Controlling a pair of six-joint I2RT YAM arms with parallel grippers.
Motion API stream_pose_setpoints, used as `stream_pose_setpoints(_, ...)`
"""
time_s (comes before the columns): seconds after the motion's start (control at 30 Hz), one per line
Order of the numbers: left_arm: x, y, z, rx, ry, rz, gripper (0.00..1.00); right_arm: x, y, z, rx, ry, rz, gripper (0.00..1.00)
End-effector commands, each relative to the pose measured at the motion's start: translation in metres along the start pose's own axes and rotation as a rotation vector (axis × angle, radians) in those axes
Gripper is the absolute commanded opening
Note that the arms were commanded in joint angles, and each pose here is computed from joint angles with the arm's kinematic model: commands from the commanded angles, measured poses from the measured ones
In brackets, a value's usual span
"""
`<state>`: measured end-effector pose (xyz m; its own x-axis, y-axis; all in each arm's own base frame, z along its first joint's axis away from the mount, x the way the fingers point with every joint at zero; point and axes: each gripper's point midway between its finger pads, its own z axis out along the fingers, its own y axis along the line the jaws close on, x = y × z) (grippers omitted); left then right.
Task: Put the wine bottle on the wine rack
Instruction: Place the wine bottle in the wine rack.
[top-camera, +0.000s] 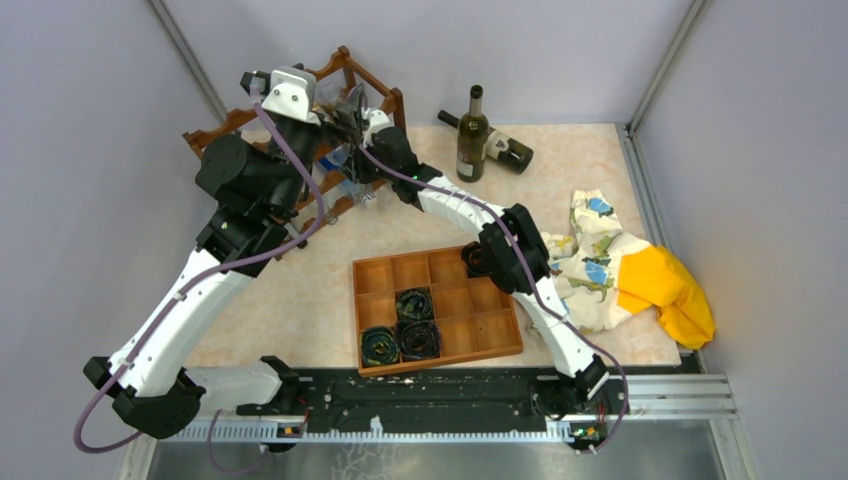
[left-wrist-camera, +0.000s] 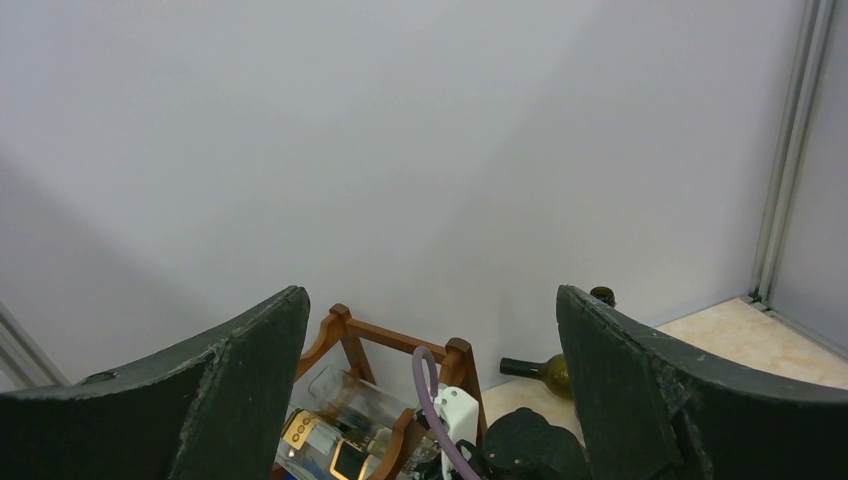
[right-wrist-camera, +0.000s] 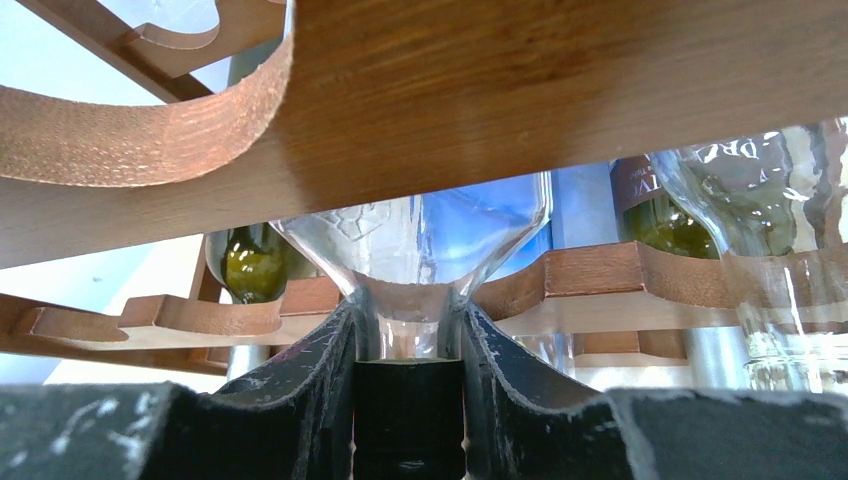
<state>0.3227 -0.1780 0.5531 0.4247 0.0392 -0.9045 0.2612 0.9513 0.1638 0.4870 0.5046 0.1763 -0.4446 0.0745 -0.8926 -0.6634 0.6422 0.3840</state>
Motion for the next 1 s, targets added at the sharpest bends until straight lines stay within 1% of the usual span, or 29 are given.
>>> stream_pose_setpoints(0.0,-0.0163,0.0051,-0.0022,-0.006,-0.048,-0.019,0.99,-0.1020,0.0516,-0.0300,-0.118,-0.258,-0.056,0.12)
stream_pose_setpoints(0.23,-0.0172,0.0051,-0.0026,-0.005,-0.052,-0.019,0.99,-0.1007,0.0531,-0.0301,-0.124,-0.253,-0.053,0.13)
stream_pose_setpoints(0.33,-0.0162,0.0049,-0.0026,-0.005,-0.051,-0.018,0.99,-0.1024,0.0524,-0.0290,-0.122,-0.259,-0.045,0.17)
stream_pose_setpoints(0.47,-0.0164,0.0045,-0.0026,-0.004,-0.053,-0.019,0.99,-0.1042,0.0532,-0.0275,-0.125,-0.265,-0.039,0.25)
stream_pose_setpoints(0.8,-0.0164,0.0047,-0.0027,-0.004,-0.055,-0.019,0.99,-0.1019,0.0546,-0.0270,-0.133,-0.256,-0.035,0.36)
stream_pose_setpoints(0.97,-0.0174,0.0045,-0.0021,-0.003,-0.059,-0.017,0.99,-0.1014,0.0553,-0.0276,-0.137,-0.252,-0.036,0.38)
